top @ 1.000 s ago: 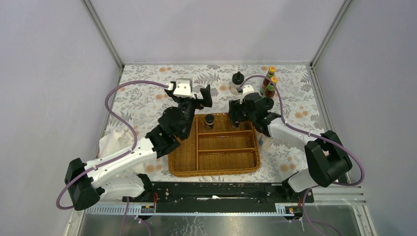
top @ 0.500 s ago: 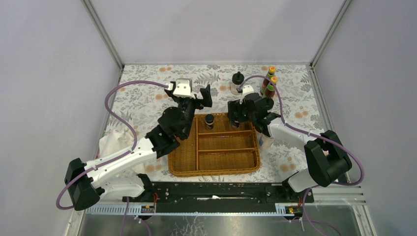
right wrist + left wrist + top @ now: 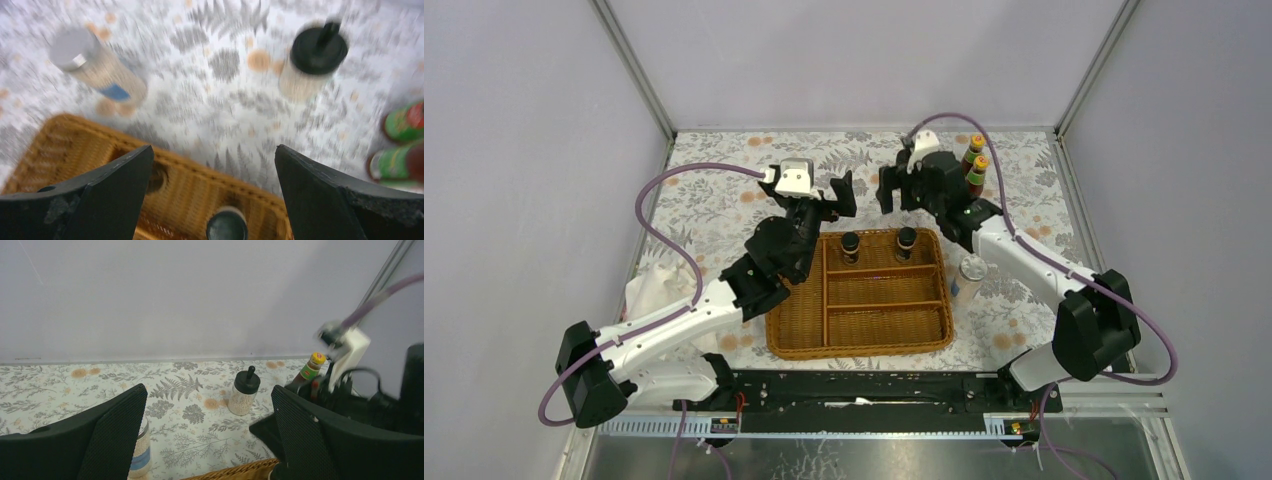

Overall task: Organize the condiment bottles
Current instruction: Place the bottle in the storage box, then pick up the bottle from the center of the board.

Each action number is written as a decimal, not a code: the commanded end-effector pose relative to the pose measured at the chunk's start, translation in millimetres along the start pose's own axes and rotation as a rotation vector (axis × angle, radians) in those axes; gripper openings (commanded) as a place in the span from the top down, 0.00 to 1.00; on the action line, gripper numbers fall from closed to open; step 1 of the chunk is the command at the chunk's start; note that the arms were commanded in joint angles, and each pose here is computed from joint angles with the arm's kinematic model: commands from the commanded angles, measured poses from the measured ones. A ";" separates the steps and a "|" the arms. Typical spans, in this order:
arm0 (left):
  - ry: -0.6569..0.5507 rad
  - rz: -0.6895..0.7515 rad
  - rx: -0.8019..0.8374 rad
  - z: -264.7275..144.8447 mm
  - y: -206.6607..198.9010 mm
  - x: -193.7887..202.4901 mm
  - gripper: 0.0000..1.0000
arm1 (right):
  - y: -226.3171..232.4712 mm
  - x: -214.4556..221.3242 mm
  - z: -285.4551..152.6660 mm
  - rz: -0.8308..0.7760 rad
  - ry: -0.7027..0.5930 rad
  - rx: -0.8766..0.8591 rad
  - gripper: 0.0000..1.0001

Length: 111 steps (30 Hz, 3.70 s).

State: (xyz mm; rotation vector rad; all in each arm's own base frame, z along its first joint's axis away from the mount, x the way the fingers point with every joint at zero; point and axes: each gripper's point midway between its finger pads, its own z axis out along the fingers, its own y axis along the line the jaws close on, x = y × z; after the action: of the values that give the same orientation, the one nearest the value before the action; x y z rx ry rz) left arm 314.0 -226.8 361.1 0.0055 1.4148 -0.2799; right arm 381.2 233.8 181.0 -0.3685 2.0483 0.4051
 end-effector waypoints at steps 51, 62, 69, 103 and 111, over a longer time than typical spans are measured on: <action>0.120 -0.144 0.183 184.2 19.4 27.1 0.01 | -271.5 -127.8 50.8 0.186 -0.061 0.676 0.22; 0.146 -0.153 0.190 186.1 18.3 36.8 0.02 | -256.2 -109.5 34.6 0.256 -0.006 0.647 0.25; 0.143 -0.159 0.191 182.7 18.5 34.3 0.02 | -250.9 -101.5 21.4 0.266 0.005 0.649 0.26; 0.148 -0.160 0.182 179.5 20.9 37.3 0.02 | -237.9 -81.2 23.0 0.276 0.066 0.587 0.36; 0.152 -0.158 0.180 179.8 21.4 41.2 0.02 | -238.2 -77.8 29.7 0.278 0.077 0.578 0.38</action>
State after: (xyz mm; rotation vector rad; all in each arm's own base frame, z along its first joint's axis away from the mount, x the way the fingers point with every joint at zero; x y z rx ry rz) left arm 499.3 -248.8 340.2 0.0695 1.5592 -0.5474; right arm 538.8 33.7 190.1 0.2670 2.2099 -0.0925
